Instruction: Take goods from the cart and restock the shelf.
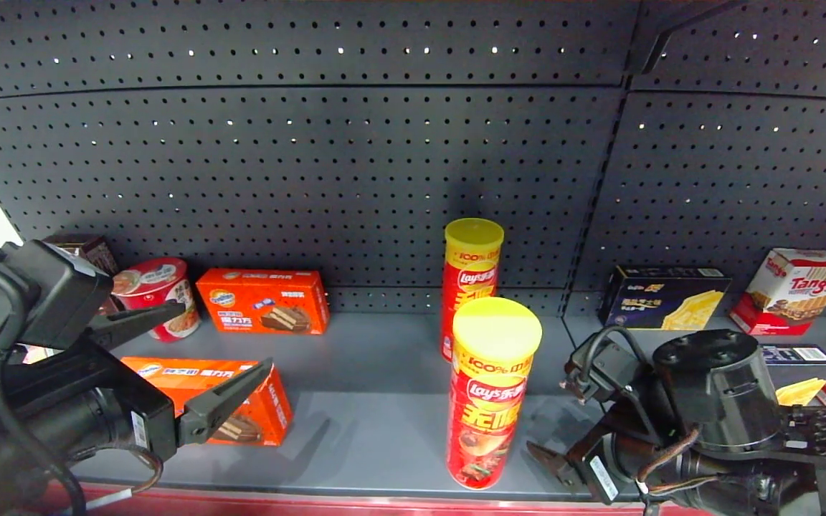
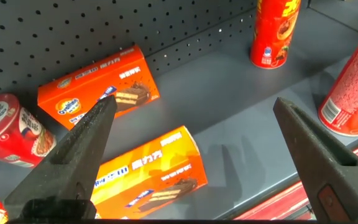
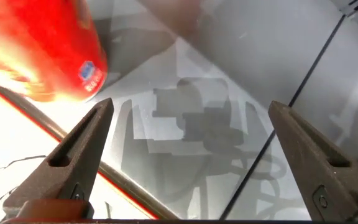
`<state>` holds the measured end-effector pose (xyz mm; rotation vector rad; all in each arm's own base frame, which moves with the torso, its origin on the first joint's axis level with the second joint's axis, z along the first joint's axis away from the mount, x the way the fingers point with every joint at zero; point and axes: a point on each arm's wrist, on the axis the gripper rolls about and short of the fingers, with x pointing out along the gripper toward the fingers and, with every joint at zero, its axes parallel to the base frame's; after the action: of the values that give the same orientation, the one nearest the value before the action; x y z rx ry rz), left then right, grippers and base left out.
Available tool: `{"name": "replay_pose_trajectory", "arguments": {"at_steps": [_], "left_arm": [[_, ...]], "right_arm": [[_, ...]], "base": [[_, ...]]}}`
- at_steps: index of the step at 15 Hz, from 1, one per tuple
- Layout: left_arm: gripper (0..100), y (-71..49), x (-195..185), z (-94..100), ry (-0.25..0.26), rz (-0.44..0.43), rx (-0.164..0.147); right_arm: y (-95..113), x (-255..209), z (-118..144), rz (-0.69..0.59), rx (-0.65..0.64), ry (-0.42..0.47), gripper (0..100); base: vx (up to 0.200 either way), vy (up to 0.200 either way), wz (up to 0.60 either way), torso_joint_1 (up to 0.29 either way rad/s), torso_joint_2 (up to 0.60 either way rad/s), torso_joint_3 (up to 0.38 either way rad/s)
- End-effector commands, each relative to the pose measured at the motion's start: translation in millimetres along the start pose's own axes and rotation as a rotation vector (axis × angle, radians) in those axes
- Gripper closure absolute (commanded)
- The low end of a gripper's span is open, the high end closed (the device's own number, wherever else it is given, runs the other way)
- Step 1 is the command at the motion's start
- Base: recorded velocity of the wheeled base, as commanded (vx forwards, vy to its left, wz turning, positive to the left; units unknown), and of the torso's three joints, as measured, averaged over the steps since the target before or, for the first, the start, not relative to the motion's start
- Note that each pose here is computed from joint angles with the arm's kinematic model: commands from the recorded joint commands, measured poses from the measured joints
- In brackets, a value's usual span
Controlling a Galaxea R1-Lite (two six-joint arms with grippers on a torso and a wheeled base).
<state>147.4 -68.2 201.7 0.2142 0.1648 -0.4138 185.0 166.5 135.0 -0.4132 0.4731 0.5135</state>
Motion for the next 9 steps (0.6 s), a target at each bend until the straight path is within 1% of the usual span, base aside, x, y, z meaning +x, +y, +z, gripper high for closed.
{"name": "replay_pose_trajectory", "arguments": {"at_steps": [1,5,9], "left_arm": [[0,-0.5,-0.7,-3.4,0.01,-0.001,-0.001],[0,-0.4,-1.0,-4.0,0.01,0.0,-0.003],[0,-0.6,-1.1,-5.0,0.015,-0.001,-0.003]], "right_arm": [[0.8,-1.5,2.8,0.004,-0.001,-0.013,0],[9.6,1.8,4.2,0.03,-0.019,-0.01,0],[10.2,4.4,5.9,0.03,-0.019,-0.01,0]], "base": [[0.0,0.0,0.0,0.0,0.0,0.0],[0.0,0.0,0.0,0.0,0.0,0.0],[0.0,0.0,0.0,0.0,0.0,0.0]]}}
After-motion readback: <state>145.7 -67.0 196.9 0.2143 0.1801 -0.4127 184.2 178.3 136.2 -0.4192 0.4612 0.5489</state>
